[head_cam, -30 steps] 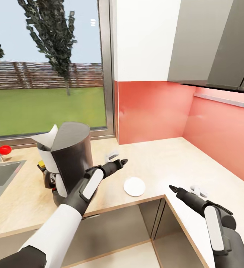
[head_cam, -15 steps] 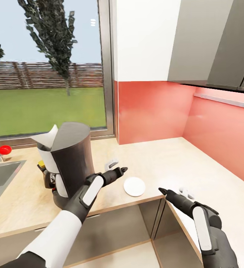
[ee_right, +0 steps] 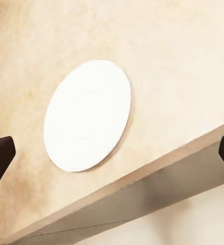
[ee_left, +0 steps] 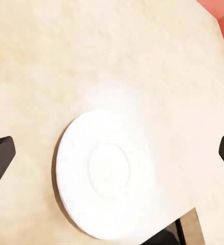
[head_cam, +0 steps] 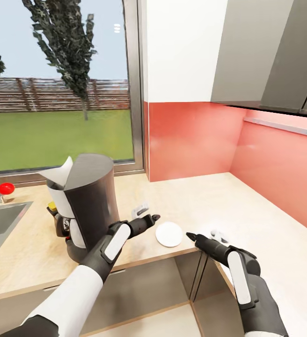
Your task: Set up a coffee station on the kitchen countertop: keep the coffee maker on the countertop, move the bottle of coffee from the kitchen shelf to the counter next to the coffee maker, place a paper coffee filter on top of the coffee maker, put the saucer next to the coffee maker with the coffee cup on the saucer, and place the electric kettle next to the coffee maker.
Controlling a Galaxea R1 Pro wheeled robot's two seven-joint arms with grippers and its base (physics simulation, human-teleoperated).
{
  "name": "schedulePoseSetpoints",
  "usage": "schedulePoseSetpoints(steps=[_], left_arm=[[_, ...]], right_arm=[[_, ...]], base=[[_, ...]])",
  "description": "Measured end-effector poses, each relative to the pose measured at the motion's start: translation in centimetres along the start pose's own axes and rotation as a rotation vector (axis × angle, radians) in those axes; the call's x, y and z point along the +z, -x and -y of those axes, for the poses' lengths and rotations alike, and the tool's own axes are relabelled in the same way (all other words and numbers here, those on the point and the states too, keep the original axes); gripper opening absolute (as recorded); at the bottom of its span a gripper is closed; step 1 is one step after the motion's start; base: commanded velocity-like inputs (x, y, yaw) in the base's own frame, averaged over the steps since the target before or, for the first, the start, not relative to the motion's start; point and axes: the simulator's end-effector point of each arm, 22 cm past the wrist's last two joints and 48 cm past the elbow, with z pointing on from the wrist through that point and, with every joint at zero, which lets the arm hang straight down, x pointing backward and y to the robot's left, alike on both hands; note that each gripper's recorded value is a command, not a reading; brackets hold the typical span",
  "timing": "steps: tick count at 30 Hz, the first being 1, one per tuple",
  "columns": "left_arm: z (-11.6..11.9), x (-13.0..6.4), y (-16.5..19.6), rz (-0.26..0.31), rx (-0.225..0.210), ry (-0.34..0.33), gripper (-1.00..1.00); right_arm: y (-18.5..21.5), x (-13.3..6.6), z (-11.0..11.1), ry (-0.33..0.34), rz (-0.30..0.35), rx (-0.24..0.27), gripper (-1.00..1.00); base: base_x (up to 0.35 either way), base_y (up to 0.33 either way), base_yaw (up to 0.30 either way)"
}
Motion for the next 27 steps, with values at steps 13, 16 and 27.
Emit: schedulePoseSetpoints(steps=[13,16,27], left_arm=[[-0.2,0.1,-0.2,-0.005,-0.002,0.003,1.0],[-0.3,0.0,-0.4,-0.007,-0.003,0.004,1.0],[-0.7,0.1,-1.2,-0.017,-0.009,0.009,1.0]], right_arm=[[5.7,0.2,-1.8,-0.063,0.05,-0.037,1.0],[5.6,0.2,-1.7,-0.069,0.048,-0.041,1.0],[1.4,2.3,0.6,-0.106,-0.064,-0.009,1.0]], base=[[0.0,0.0,0.0],[0.181,0.0,0.0],[0.089,0.0,0.0]])
